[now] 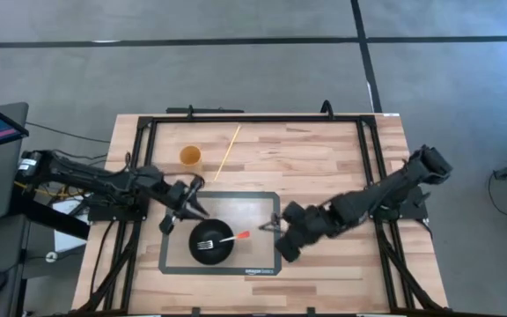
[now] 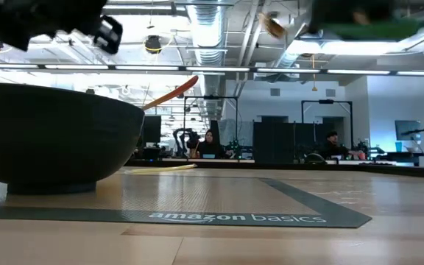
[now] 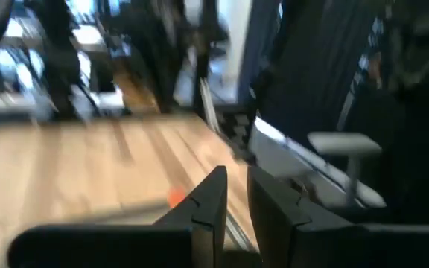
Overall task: Pick & Place Utensil
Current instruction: Put the green spoon into the black bowl
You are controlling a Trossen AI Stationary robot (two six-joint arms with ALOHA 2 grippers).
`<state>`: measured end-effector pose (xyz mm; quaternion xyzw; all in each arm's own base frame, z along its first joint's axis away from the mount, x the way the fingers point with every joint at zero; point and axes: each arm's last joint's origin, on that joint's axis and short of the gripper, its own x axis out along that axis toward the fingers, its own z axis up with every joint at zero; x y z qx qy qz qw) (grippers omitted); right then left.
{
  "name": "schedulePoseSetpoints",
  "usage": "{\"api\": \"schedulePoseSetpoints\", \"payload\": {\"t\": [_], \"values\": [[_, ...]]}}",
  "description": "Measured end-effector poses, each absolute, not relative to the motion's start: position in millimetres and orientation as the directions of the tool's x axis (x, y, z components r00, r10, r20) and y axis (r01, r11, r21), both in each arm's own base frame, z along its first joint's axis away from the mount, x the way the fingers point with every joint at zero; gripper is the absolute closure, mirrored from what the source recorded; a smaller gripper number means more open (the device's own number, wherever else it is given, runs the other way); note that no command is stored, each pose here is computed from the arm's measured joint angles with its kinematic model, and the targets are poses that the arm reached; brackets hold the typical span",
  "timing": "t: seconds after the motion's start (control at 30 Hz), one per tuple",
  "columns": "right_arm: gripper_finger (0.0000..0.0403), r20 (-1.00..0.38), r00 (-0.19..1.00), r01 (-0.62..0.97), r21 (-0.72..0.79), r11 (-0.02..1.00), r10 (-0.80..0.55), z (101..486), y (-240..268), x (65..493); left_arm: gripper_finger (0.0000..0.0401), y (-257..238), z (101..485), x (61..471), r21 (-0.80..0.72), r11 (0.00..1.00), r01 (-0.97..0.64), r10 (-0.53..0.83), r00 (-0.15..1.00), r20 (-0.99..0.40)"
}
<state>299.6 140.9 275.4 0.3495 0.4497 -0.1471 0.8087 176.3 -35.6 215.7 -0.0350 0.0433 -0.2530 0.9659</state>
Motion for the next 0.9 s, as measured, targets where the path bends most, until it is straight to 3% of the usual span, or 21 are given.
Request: {"api": "schedulePoseSetpoints", "payload": {"t": [0.17,0.27,0.6,0.9], "values": [[0.0402,-0.781,0.592,0.292,0.438,0.85,0.199,293,119,336,0.039,-46,183,166,-0.207,0.845,0.493,-0.529,0.827,-0.191],[0.0402,-0.75,0.588,0.208,0.502,0.839,0.303,281,108,364,0.0396,-50,169,159,-0.215,0.852,0.478,-0.52,0.822,-0.231],[0.0403,-0.625,0.471,0.293,0.776,0.558,0.622,251,91,450,0.0398,-54,148,149,-0.241,0.878,0.414,-0.473,0.828,-0.3],[0.0399,-0.489,0.338,0.544,0.799,0.257,0.804,220,98,502,0.0398,-56,145,148,-0.202,0.893,0.401,-0.448,0.833,-0.325]]}}
